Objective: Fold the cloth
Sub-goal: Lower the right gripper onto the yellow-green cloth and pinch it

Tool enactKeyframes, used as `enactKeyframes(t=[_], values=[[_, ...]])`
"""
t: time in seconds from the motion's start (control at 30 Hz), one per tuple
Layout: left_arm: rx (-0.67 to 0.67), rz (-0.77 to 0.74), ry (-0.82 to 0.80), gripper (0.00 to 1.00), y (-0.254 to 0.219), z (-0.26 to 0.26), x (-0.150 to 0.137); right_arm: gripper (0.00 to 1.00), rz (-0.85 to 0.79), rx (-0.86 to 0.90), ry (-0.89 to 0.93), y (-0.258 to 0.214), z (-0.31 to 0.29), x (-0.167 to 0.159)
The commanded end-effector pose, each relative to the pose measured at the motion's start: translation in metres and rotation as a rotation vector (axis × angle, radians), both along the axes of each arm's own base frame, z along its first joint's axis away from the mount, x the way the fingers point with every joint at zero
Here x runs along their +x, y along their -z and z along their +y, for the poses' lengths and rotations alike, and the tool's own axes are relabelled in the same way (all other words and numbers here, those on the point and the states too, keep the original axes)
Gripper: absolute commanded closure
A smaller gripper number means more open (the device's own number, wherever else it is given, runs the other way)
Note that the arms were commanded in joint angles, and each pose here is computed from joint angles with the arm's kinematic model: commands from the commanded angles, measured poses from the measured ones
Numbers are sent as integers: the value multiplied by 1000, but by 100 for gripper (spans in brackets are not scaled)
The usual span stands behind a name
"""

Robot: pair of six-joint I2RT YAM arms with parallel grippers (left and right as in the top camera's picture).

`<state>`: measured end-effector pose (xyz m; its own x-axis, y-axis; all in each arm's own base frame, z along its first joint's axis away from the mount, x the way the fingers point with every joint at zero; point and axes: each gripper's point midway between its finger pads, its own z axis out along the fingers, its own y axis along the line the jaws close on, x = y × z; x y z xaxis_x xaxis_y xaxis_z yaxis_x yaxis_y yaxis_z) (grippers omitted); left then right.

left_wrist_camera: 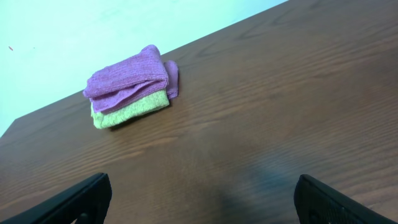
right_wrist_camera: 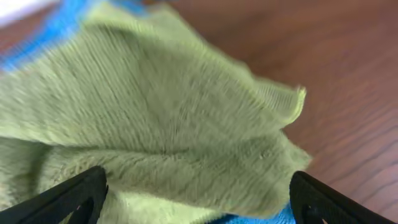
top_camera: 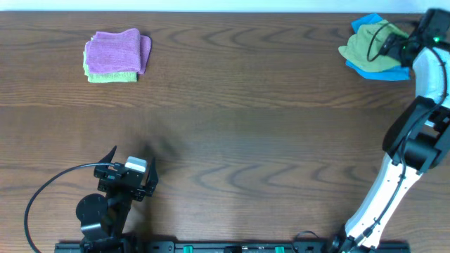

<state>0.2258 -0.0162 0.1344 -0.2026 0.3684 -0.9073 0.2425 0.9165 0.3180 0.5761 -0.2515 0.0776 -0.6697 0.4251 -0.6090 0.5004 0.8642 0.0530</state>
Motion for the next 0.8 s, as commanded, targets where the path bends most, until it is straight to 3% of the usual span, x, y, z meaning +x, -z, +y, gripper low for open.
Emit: enactKeyframes(t=[0.0,0.53,0.67,0.77], values=[[-12,23,17,5,10,-4,-1,7,-33,-3,-2,-12,2,10],[-12,22,17,5,10,-4,-1,15,73,51,-29,46,20,9],[-12,23,17,5,10,-4,-1,26,68,51,-31,45,22,11],[-12,22,17,5,10,-4,-1,42,70,59,-40,46,27,11]])
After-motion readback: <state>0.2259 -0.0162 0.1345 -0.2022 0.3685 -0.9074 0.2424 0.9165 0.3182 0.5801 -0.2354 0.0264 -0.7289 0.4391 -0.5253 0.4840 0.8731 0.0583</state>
